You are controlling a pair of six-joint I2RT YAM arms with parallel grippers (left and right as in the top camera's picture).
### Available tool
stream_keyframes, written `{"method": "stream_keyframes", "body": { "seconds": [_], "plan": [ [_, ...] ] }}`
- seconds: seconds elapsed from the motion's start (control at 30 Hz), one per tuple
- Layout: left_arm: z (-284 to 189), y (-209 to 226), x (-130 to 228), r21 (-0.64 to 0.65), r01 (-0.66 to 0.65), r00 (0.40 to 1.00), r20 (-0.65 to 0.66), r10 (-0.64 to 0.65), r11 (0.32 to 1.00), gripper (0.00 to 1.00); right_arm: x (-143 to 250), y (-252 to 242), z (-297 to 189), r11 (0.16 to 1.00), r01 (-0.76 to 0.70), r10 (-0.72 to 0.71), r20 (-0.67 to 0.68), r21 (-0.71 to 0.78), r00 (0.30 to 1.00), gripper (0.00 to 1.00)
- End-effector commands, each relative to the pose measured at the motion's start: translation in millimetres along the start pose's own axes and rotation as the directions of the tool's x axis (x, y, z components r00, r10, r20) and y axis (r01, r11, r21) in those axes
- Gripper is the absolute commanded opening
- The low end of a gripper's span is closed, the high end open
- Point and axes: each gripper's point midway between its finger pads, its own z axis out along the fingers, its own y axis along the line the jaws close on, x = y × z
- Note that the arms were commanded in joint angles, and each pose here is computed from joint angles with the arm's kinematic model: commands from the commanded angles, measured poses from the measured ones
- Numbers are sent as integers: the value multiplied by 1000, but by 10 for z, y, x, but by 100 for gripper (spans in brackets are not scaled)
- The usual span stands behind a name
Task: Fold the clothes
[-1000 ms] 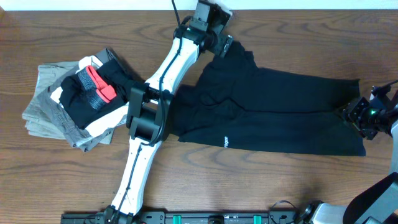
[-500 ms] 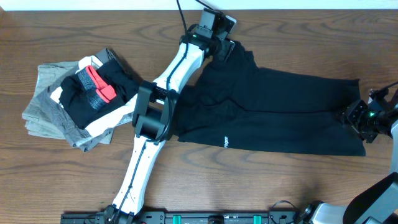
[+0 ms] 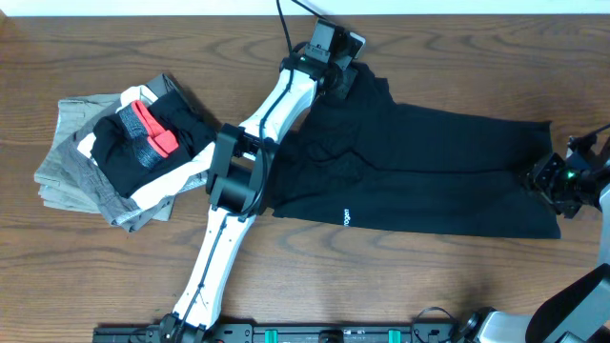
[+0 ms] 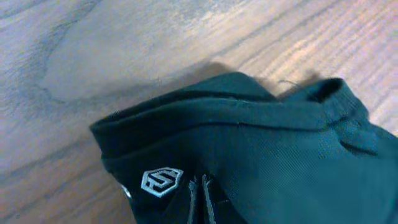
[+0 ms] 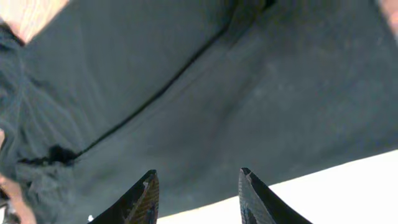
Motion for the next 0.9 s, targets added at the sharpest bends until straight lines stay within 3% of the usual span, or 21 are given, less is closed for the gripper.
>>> {"method": "stream_keyframes", "body": {
  "seconds": [0.0, 0.13, 0.27, 0.43, 0.63, 0.73, 0.87],
  "plan": [
    [-720, -84, -605, -11, -51, 991, 122, 52, 999, 6, -168, 39, -84, 999, 35, -35, 75, 7, 997, 40],
    [-1213, -212, -701, -7, -51, 993, 106, 52, 999, 6, -383, 88, -109, 999, 51, -49, 161, -7, 986, 38],
    [-1459, -319, -576, 6, -38, 999, 35, 37, 999, 6, -595, 119, -137, 999, 49, -43, 242, -17, 969, 38],
    [-1509, -447, -260, 31, -15, 995, -99, 18, 999, 6, -875, 94, -49, 999, 38, -28, 313, -26, 949, 37],
    [-1531, -534, -49, 46, -4, 982, -186, 13, 999, 6, -1145, -104, 402, 1000, 12, -5, 313, -20, 950, 36],
    [-1533, -532, -43, 46, -3, 982, -189, 12, 999, 6, -1294, -182, 625, 1000, 14, -6, 325, -23, 946, 46],
    [-1531, -531, -52, 46, -4, 983, -185, 13, 999, 6, -1539, -185, 827, 998, 45, -23, 372, -51, 928, 50]
  ]
}}
